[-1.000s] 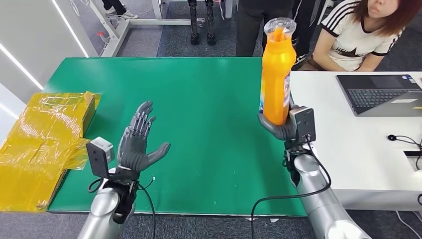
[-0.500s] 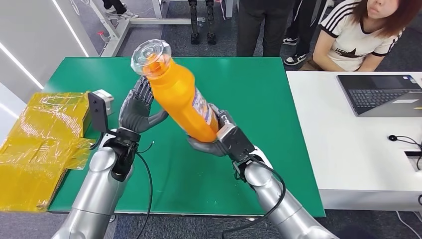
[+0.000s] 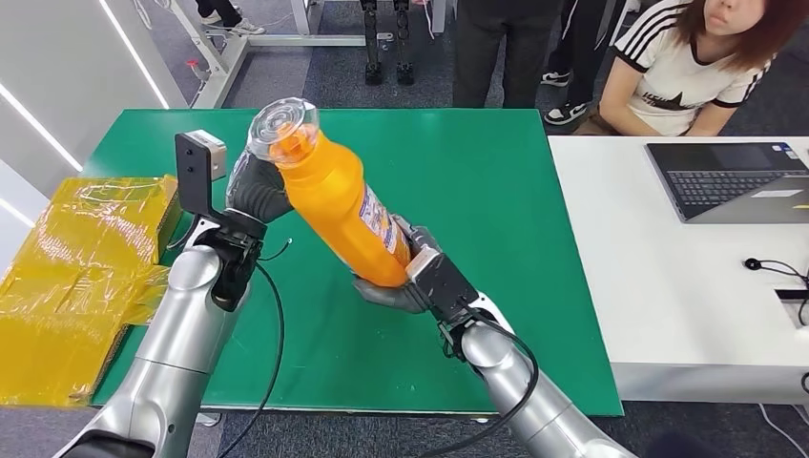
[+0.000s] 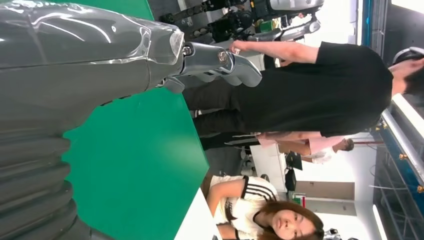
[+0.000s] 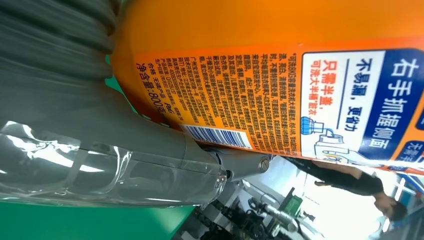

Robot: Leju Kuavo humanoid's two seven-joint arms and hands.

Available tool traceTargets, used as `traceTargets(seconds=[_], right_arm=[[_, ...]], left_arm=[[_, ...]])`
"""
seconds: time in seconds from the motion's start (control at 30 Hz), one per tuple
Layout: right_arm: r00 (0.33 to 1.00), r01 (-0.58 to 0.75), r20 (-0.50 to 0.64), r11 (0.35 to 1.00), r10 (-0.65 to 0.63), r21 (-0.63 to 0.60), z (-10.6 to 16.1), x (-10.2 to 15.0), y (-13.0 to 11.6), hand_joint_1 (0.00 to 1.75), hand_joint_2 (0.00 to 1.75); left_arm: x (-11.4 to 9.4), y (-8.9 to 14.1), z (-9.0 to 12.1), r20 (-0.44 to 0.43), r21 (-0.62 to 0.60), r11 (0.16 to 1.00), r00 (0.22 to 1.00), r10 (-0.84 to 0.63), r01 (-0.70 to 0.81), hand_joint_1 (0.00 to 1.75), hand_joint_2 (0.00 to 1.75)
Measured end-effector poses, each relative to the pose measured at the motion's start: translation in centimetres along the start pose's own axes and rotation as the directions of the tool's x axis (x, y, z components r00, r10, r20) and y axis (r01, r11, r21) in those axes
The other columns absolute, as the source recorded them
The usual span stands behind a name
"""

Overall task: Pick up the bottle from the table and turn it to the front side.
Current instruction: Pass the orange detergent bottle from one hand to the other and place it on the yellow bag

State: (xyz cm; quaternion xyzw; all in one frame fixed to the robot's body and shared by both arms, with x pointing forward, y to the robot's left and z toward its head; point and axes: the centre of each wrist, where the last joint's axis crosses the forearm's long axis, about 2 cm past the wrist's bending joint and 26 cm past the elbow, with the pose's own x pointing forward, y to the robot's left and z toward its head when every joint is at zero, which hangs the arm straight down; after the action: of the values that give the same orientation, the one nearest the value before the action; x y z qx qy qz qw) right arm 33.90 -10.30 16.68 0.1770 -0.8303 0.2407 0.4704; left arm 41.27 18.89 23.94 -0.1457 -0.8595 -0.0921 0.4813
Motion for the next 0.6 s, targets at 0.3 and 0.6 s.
traceTargets(seconds=[0.3,0.6], right_arm=[[0.997,0.030,0.076,0.972,-0.012,-0.232,3.1,0.4,-2.9,1.75,1.75],[0.999,0.046,0.037,0.936,-0.035,-0.349,6.8,-0.6,-3.4,1.75,1.75]], left_arm=[[-1.3,3.3,1.2,-0.051,0.095,0.990,0.994,-0.101,0.106,0.00,1.75],[-1.3,6.4,2.1,-0.064,0.156,0.975,0.987,-0.150,0.159,0.00,1.75]])
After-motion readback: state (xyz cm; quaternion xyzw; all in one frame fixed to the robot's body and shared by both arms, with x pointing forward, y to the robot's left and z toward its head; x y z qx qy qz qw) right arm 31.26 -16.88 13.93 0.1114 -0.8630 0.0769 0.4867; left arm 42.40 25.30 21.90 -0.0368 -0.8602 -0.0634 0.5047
